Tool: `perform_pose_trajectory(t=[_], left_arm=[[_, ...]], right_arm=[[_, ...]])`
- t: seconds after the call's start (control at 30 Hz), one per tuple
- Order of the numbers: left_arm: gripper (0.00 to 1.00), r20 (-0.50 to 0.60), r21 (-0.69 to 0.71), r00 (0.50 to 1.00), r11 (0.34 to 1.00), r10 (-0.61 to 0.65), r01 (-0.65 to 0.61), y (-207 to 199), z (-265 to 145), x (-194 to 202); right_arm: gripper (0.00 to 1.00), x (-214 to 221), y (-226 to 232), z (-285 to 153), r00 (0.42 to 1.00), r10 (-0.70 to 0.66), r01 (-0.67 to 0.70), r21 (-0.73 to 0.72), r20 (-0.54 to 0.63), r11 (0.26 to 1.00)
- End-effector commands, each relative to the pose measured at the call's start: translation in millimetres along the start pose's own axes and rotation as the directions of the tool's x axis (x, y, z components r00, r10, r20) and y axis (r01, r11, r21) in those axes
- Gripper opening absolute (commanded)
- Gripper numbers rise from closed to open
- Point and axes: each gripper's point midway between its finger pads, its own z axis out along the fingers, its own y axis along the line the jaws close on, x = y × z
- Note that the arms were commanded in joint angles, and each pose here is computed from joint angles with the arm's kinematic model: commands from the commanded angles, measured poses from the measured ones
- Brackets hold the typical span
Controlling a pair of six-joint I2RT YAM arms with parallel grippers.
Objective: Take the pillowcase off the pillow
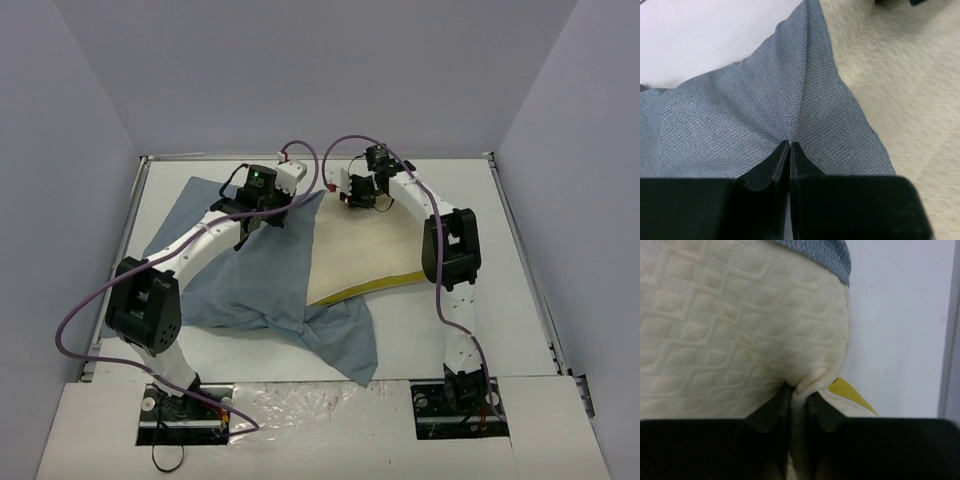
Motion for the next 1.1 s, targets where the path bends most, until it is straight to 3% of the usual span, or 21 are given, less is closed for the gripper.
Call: perform_pose_trajectory(t=[0.0,0.17,0.3,0.43,0.47,0.67,0.83,0.97,1.0,1.07], left_arm=[[0.02,0.105,-0.032,0.994,0.999,-0.019,0.023,5.5,-21.6,-29.3],[0.02,0.142,-0.066,0.988,0.995,-0.067,0.077,15.9,-30.1,-34.9],[0.02,0.232,-0.087,0.961,0.980,-0.152,0.176,34.4,-48.5,-52.0],[0.02,0.325,-0.067,0.910,0.954,-0.257,0.293,57.4,-70.6,-66.6],[0.02,0.357,-0.069,0.894,0.947,-0.270,0.314,65.7,-81.0,-72.6],[0.02,0.459,0.012,0.818,0.923,-0.346,0.384,69.7,-109.9,-97.3],[0.02,0.448,-0.127,0.814,0.875,-0.369,0.466,118.4,-110.6,-66.5],[0.02,0.506,-0.200,0.690,0.708,-0.517,0.677,205.9,-123.0,-4.5],[0.02,0.511,-0.216,0.677,0.684,-0.529,0.697,217.3,-124.9,6.3],[0.02,0.515,-0.254,0.669,0.650,-0.536,0.717,235.2,-130.3,23.8]], right_arm=[[0.01,31.8,29.7,6.3,0.994,0.054,-0.063,-0.096,-0.096,0.993],[0.00,-2.9,1.9,-48.7,0.993,0.120,-0.120,0.003,0.008,0.993],[0.00,-75.2,-30.2,-152.8,0.980,0.088,-0.118,0.164,0.179,0.979],[0.00,-127.6,-45.2,-239.6,0.967,0.024,-0.108,0.322,0.253,0.941],[0.00,-142.1,-44.1,-267.2,0.962,-0.006,-0.098,0.368,0.272,0.925],[0.00,-170.9,-2.8,-324.6,0.953,-0.124,-0.019,0.463,0.278,0.886],[0.00,-132.7,15.8,-351.0,0.983,-0.110,0.005,0.572,0.150,0.820],[0.00,-86.4,8.1,-396.7,0.985,-0.030,-0.089,0.656,0.168,0.749],[0.00,-61.1,6.4,-411.4,0.987,0.019,-0.123,0.681,0.159,0.722],[0.00,-52.0,10.2,-425.1,0.984,0.027,-0.145,0.692,0.178,0.707]])
